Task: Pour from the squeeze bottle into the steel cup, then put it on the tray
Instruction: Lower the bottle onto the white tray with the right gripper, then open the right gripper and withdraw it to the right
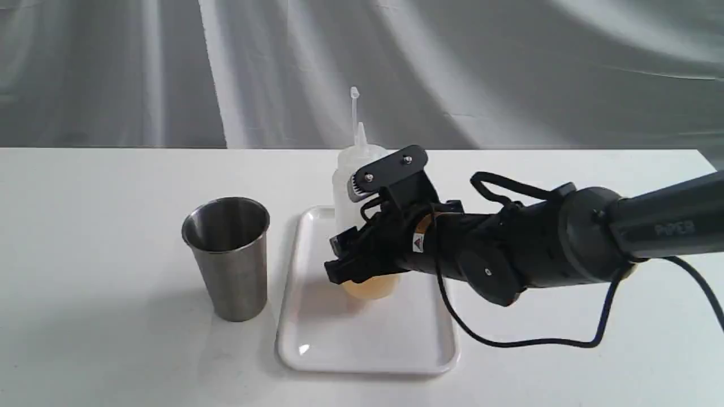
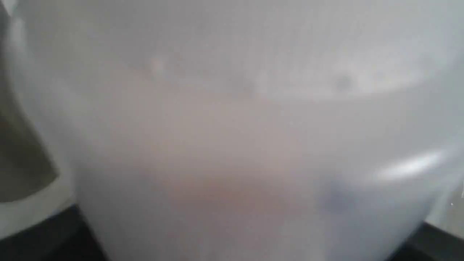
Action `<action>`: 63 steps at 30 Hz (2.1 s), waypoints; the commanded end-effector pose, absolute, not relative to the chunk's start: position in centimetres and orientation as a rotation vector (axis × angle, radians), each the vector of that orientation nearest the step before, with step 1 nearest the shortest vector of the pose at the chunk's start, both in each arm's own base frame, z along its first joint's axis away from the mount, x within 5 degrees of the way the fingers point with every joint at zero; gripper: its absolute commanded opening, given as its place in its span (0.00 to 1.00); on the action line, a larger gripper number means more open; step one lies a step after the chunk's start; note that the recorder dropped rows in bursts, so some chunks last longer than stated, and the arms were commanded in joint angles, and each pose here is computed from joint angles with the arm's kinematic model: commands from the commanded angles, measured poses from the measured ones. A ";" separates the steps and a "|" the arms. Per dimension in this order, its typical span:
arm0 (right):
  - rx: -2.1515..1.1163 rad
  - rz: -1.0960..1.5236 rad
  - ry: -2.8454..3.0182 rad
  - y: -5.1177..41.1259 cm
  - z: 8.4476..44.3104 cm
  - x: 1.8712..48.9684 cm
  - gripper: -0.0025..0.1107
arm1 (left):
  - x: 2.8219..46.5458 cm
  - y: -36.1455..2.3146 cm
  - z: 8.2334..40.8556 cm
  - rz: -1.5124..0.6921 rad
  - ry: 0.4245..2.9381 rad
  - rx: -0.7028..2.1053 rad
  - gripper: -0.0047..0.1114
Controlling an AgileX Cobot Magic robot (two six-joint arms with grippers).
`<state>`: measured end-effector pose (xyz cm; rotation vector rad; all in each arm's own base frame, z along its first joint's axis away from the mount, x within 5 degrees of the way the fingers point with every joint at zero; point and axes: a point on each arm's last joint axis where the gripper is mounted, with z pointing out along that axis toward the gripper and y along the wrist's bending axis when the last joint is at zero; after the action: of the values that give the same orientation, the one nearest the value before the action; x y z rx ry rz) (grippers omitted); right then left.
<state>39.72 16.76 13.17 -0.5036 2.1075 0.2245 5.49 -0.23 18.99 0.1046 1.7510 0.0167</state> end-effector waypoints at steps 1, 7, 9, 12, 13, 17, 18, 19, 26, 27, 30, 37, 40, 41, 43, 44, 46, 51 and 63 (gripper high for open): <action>-0.493 0.222 2.085 16.6 13.8 40.0 0.08 | 5.5 -0.3 18.9 0.010 1.746 0.107 0.04; -0.500 0.211 2.125 16.4 13.5 39.9 0.08 | 5.5 -0.3 18.9 0.010 1.746 0.107 0.04; -0.500 0.210 2.127 16.4 13.4 39.9 0.08 | 5.5 -0.3 18.9 0.008 1.746 0.105 0.04; -0.500 0.210 2.127 16.4 13.4 39.9 0.08 | 5.5 -0.3 18.9 0.008 1.746 0.105 0.04; -0.500 0.210 2.129 16.4 13.4 39.8 0.08 | 5.5 -0.3 18.9 0.008 1.746 0.105 0.04; -0.509 0.203 2.148 16.4 13.3 39.7 0.08 | 5.5 -0.3 18.9 0.008 1.746 0.105 0.04; -0.516 0.199 2.154 16.4 13.2 39.7 0.08 | 5.5 -0.3 18.9 0.008 1.746 0.105 0.04; -0.517 0.197 2.161 16.3 13.2 39.7 0.08 | 5.5 -0.3 18.9 0.008 1.746 0.105 0.04; -0.519 0.194 2.170 16.3 13.1 39.6 0.08 | 5.5 -0.3 18.9 0.011 1.746 0.108 0.04; -0.519 0.194 2.170 16.3 13.1 39.6 0.08 | 5.5 -0.3 18.9 0.011 1.746 0.108 0.04; -0.521 0.194 2.169 16.3 13.1 39.6 0.10 | 5.5 -0.3 18.9 0.011 1.746 0.108 0.04; -0.537 0.189 2.165 16.3 13.1 39.6 0.52 | 5.5 -0.3 18.9 0.008 1.746 0.105 0.04; -0.539 0.188 2.164 16.3 13.1 39.6 0.74 | 5.5 -0.3 18.9 0.008 1.746 0.105 0.04; -0.539 0.188 2.164 16.3 13.1 39.6 0.79 | 5.5 -0.3 18.9 0.008 1.746 0.105 0.04; -0.542 0.187 2.169 16.4 13.1 39.6 0.85 | 5.5 -0.3 18.9 0.008 1.746 0.105 0.04; -0.545 0.186 2.170 16.4 13.1 39.5 0.87 | 5.5 -0.3 18.9 0.011 1.746 0.108 0.04; -0.543 0.187 2.162 16.4 13.5 39.5 0.87 | 5.5 -0.3 18.9 0.011 1.746 0.108 0.04; -0.555 0.180 2.129 16.3 15.3 39.4 0.87 | 5.5 -0.3 18.9 0.011 1.746 0.108 0.04; -0.570 0.143 2.077 15.1 21.8 37.0 0.87 | 5.5 -0.3 18.9 0.008 1.746 0.105 0.04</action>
<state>37.69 15.58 20.52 -0.5631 2.0944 0.1540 5.49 -0.23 18.99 0.1046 1.7510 0.0167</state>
